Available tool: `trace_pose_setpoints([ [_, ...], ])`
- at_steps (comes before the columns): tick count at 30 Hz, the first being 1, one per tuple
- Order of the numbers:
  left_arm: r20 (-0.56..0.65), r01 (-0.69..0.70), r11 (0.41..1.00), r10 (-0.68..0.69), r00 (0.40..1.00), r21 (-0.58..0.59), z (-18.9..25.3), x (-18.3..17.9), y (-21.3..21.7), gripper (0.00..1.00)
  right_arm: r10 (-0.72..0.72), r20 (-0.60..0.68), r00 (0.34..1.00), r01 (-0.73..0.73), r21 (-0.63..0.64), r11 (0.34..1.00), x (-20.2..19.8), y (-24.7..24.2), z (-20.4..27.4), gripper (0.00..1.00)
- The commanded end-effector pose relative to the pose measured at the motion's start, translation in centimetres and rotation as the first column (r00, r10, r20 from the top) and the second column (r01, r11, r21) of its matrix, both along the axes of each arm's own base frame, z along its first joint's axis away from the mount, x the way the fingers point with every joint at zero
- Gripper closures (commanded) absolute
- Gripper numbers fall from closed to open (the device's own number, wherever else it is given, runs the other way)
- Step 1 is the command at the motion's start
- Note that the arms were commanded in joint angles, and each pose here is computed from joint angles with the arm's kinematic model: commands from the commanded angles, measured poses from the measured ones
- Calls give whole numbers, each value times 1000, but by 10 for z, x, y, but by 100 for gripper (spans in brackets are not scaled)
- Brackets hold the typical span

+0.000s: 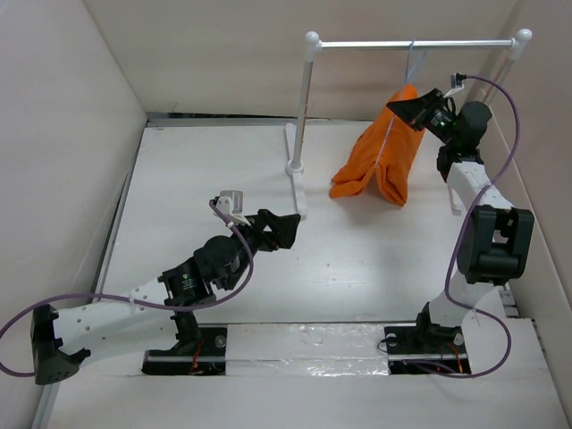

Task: Place the trousers on the hanger
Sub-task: Place the hanger at the clothesline, then reset both arms

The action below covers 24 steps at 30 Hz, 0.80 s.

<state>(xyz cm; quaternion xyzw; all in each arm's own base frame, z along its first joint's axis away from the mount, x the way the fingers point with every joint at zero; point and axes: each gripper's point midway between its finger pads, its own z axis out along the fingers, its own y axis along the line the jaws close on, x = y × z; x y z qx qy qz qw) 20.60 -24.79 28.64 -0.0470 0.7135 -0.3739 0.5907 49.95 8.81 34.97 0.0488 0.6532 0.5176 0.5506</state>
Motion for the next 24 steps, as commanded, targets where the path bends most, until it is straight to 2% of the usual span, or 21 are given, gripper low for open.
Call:
trace_pose_setpoints([
  [1, 6, -3, 999, 4, 1000, -39, 5, 1, 0, 13, 18, 235, 972, -10, -35, 999, -20, 2, 51, 100],
  [2, 6, -6, 999, 7, 1000, -37, 5, 2, 0, 13, 18, 231, 973, -11, -35, 999, -22, 2, 48, 95],
  [3, 2, -6, 999, 7, 1000, -33, 4, 2, 0, 13, 21, 235, 972, -13, -37, 999, -24, 3, 48, 78],
  [5, -6, -8, 999, 8, 1000, -33, 1, 2, -1, 12, 13, 246, 969, -4, -38, 999, -31, 0, 48, 53],
  [6, -9, -12, 999, 11, 1000, -32, 0, 2, 0, 12, 13, 249, 968, -3, -39, 999, -34, 0, 48, 31],
  [7, -12, -19, 999, 19, 1000, -32, -2, 2, 2, 11, 9, 258, 966, 3, -45, 999, -40, 1, 49, 15],
  [9, -19, -30, 999, 30, 999, -32, -4, 3, 4, 10, -13, 261, 965, 27, -52, 998, -45, -4, 48, 12],
  [10, -20, -37, 999, 36, 999, -34, -3, 3, 6, 10, -20, 257, 966, 36, -56, 998, -48, -5, 47, 0],
  [15, -29, -71, 997, 70, 997, -28, -4, 4, 16, 9, -4, 298, 955, 40, -116, 992, -76, 1, 46, 0],
  [20, -44, -133, 991, 132, 990, -28, -9, 5, 33, 9, 75, 339, 938, -39, -113, 993, -135, 29, 21, 0],
  [24, -81, -197, 980, 197, 977, 5, -29, 2, 58, 9, 186, 346, 919, -134, -170, 976, -184, 60, -15, 0],
])
